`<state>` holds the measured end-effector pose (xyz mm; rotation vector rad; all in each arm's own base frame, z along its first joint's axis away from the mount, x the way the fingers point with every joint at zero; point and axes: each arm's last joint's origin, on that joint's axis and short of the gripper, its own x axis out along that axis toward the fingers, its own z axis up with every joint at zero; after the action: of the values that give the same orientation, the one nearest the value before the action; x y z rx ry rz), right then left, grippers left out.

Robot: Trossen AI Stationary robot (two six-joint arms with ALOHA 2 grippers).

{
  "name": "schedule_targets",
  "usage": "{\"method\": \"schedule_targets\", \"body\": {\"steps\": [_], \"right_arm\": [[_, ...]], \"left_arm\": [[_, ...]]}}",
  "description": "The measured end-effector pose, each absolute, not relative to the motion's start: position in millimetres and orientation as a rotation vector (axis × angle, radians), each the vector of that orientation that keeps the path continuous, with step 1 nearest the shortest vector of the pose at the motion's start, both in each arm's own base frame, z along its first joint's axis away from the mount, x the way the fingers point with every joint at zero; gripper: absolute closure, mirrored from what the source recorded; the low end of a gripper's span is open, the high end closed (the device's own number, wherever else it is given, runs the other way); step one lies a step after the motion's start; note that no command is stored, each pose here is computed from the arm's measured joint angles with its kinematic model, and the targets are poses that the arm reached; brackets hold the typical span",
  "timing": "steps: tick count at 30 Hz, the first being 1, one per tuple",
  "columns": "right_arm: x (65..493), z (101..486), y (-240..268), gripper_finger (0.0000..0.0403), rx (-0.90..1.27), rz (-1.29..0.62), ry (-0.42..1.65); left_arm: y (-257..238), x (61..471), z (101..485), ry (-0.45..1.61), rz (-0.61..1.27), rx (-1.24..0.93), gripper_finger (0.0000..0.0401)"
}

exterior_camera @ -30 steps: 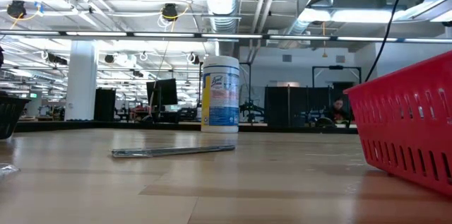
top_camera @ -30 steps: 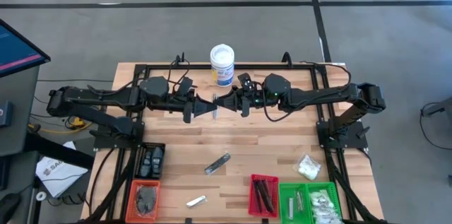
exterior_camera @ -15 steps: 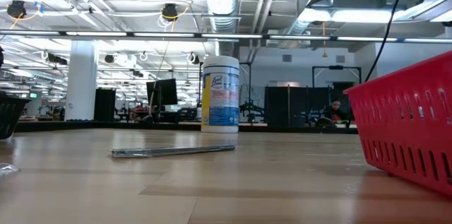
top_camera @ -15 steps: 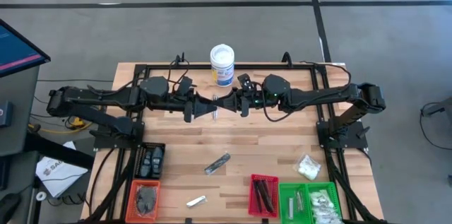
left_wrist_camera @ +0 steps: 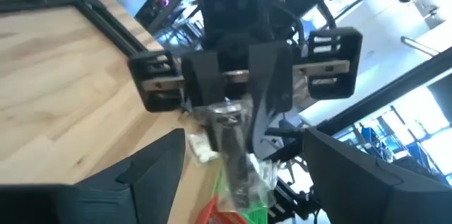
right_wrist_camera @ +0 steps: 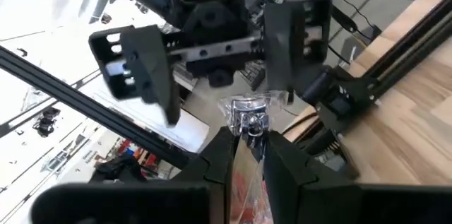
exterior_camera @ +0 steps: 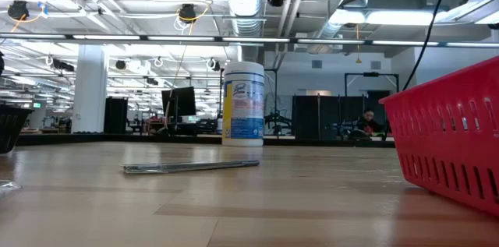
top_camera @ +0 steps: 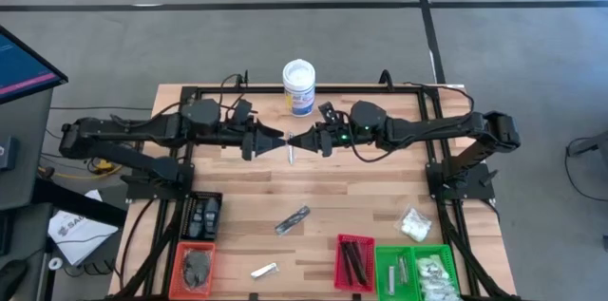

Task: Pick & Place Travel size toiletries
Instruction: Put the silver nail cutter into the left green bin

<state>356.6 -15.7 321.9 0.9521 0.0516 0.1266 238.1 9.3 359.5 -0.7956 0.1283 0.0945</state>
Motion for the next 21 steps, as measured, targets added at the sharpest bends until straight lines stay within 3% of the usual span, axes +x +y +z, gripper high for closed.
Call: {"method": "schedule_targets", "body": {"steps": [21], "right_arm": [[310.4,338.0,16.9,0.0356,0.991,-0.042,0.263]], "left_arm": [[14.8,223.7,359.3,0.174,0.147,-0.794,0.0127]]}}
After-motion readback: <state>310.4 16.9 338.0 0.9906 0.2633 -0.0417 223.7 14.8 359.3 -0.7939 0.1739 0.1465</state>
